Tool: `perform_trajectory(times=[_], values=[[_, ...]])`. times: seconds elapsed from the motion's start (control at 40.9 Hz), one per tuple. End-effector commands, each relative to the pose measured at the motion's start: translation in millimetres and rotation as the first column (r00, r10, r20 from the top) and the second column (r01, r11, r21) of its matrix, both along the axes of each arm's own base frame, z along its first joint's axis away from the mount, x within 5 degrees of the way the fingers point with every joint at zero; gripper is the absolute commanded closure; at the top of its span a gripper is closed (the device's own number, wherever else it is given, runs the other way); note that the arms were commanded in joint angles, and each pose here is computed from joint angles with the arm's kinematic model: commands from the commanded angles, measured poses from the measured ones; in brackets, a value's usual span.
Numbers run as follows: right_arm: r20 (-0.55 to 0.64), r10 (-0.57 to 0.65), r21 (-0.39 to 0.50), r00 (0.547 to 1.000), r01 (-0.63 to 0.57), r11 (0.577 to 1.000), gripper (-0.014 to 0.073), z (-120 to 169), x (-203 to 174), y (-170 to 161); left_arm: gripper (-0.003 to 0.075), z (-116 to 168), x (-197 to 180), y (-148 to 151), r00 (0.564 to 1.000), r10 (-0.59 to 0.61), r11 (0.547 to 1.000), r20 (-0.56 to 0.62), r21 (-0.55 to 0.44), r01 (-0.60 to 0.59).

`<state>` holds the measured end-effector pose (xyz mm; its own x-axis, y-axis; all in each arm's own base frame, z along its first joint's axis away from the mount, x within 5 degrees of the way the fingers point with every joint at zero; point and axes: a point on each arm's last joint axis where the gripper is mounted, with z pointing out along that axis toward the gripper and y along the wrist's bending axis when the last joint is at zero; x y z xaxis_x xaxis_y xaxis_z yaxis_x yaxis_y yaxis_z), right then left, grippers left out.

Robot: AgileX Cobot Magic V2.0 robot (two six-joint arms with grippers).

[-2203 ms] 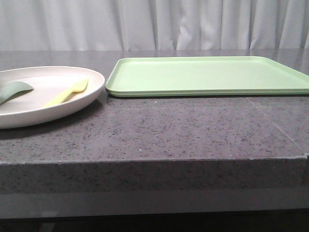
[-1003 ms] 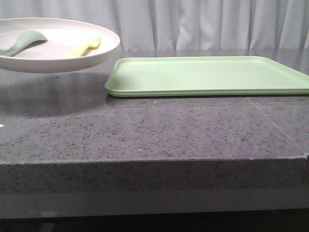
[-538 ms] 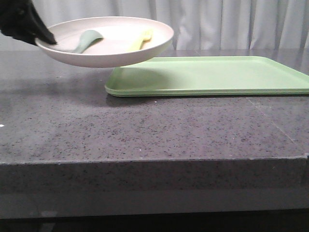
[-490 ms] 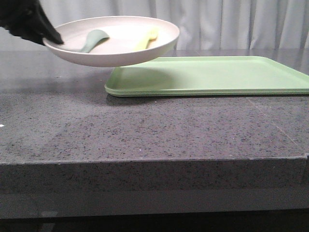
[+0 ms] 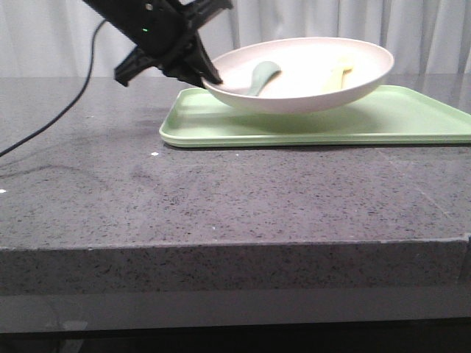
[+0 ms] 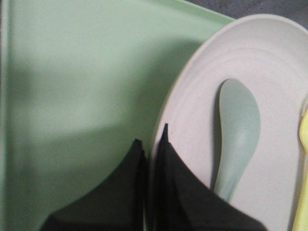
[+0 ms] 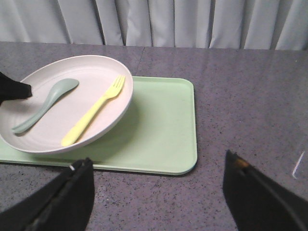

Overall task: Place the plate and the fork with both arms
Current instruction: 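Lift the plate with the left gripper and carry it onto the tray, then lower the plate onto the tray, open the left gripper, withdraw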

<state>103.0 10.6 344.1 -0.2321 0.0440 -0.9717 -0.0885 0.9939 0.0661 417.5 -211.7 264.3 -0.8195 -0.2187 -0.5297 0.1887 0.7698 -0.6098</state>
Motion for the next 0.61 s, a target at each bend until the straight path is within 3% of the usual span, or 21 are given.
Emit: perform_trajectory(times=[0.0,0.587], values=[[0.101,0.002,0.004,0.995,-0.003,1.0,0.0017,17.3,1.8,0.4,0.0738,41.0,2.6,-8.5,0.995,0.055,0.992,0.083,-0.122,-0.044],[0.104,0.002,0.005,0.995,-0.002,1.0,0.0017,17.6,1.8,0.3,0.0731,31.7,8.4,-13.7,0.995,0.058,0.995,0.085,-0.088,-0.051]])
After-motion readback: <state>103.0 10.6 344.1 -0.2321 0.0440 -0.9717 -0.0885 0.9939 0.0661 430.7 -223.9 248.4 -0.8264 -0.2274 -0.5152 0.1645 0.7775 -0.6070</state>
